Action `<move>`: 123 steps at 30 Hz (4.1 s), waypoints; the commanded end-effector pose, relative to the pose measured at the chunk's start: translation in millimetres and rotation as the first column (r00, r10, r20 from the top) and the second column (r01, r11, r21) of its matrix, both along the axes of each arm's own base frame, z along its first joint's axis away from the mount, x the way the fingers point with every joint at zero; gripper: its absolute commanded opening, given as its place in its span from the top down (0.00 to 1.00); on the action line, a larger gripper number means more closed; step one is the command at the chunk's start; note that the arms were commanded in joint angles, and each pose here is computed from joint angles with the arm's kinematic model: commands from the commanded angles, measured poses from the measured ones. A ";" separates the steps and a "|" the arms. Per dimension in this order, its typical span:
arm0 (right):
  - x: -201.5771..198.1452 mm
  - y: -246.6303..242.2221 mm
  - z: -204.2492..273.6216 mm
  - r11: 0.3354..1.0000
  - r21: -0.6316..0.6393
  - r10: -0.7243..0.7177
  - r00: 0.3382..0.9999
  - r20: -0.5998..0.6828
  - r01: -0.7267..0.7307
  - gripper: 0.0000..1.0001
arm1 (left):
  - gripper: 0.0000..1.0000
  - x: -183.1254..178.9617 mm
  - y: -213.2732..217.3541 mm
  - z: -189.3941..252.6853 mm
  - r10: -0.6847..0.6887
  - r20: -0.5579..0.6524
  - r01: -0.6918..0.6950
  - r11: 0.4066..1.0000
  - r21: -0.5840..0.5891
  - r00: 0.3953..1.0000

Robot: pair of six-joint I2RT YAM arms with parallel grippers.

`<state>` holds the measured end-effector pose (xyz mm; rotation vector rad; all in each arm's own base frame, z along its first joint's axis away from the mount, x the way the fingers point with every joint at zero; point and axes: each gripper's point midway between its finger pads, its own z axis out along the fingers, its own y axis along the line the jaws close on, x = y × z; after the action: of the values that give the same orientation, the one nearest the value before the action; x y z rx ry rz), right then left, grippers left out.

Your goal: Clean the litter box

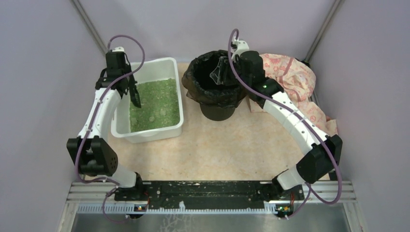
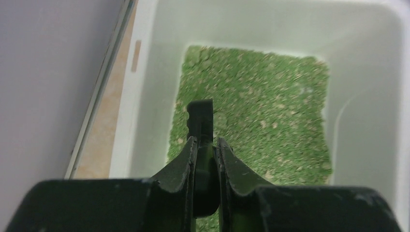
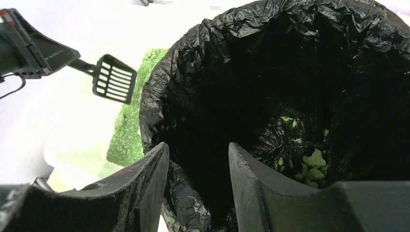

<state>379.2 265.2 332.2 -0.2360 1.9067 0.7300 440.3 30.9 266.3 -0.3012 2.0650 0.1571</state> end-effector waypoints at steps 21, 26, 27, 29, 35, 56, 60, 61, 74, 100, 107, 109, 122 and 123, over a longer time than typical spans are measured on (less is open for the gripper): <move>0.7 1.2 22.4 0.999 -0.007 0.043 0.997 0.069 -0.042 0.51 | 1.00 22.3 57.0 -68.8 0.042 -0.153 -0.057 0.994 -0.091 0.987; 5.2 1.2 20.7 0.999 -0.012 0.030 0.997 0.066 -0.030 0.51 | 1.00 32.3 56.6 -72.0 0.028 -0.130 -0.052 0.981 -0.187 0.991; 6.2 1.7 21.0 0.999 -0.012 0.030 0.997 0.066 -0.030 0.51 | 1.00 34.3 53.1 -73.5 0.007 -0.123 -0.036 0.971 -0.237 0.992; 8.7 3.1 20.3 0.999 -0.014 0.030 0.998 0.064 -0.030 0.51 | 1.00 36.7 52.9 -74.6 -0.007 -0.104 -0.026 0.950 -0.310 0.995; 15.2 7.6 13.8 0.999 -0.016 0.031 0.998 0.046 -0.030 0.51 | 1.00 39.9 50.4 -74.9 -0.040 -0.088 0.005 0.930 -0.366 0.995; 27.8 22.9 13.2 0.998 0.017 0.052 0.998 0.020 -0.053 0.51 | 1.00 27.6 26.5 -104.2 -0.152 -0.049 0.091 0.786 -0.611 0.987; 27.2 22.8 10.9 0.999 0.023 0.049 0.999 0.013 -0.050 0.51 | 1.00 29.3 7.1 -111.4 -0.202 0.007 0.150 0.702 -0.696 0.979; 27.5 22.5 9.9 0.999 0.021 0.047 0.999 0.010 -0.047 0.51 | 1.00 28.2 2.5 -115.2 -0.216 0.007 0.155 0.679 -0.718 0.976; 30.9 25.4 5.6 0.998 0.043 0.040 0.999 0.003 -0.041 0.52 | 1.00 30.9 -21.5 -133.5 -0.256 0.037 0.181 0.568 -0.803 0.966; 38.6 30.4 1.6 0.998 0.023 0.053 0.999 -0.005 -0.052 0.52 | 1.00 61.2 5.5 -117.1 -0.227 0.064 0.203 0.667 -0.716 0.972; 37.5 29.6 0.7 0.999 0.019 0.051 0.999 -0.009 -0.051 0.52 | 1.00 66.4 -2.7 -132.6 -0.256 0.117 0.257 0.632 -0.731 0.960; 37.1 29.3 -0.8 0.999 0.017 0.051 0.999 -0.013 -0.050 0.52 | 1.00 68.1 -5.8 -135.5 -0.266 0.118 0.262 0.607 -0.750 0.957; 37.9 28.1 -3.9 0.999 0.014 0.041 0.999 -0.016 -0.041 0.52 | 1.00 59.9 -8.2 -101.6 -0.273 0.225 0.337 0.493 -0.802 0.935; 37.8 28.4 -4.7 0.999 0.015 0.042 0.999 -0.019 -0.042 0.52 | 1.00 58.7 -5.8 -99.0 -0.272 0.229 0.339 0.494 -0.801 0.935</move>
<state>411.3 294.4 290.4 -0.2638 2.0202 0.7586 505.0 24.9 141.6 -0.5338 1.9903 -1.0434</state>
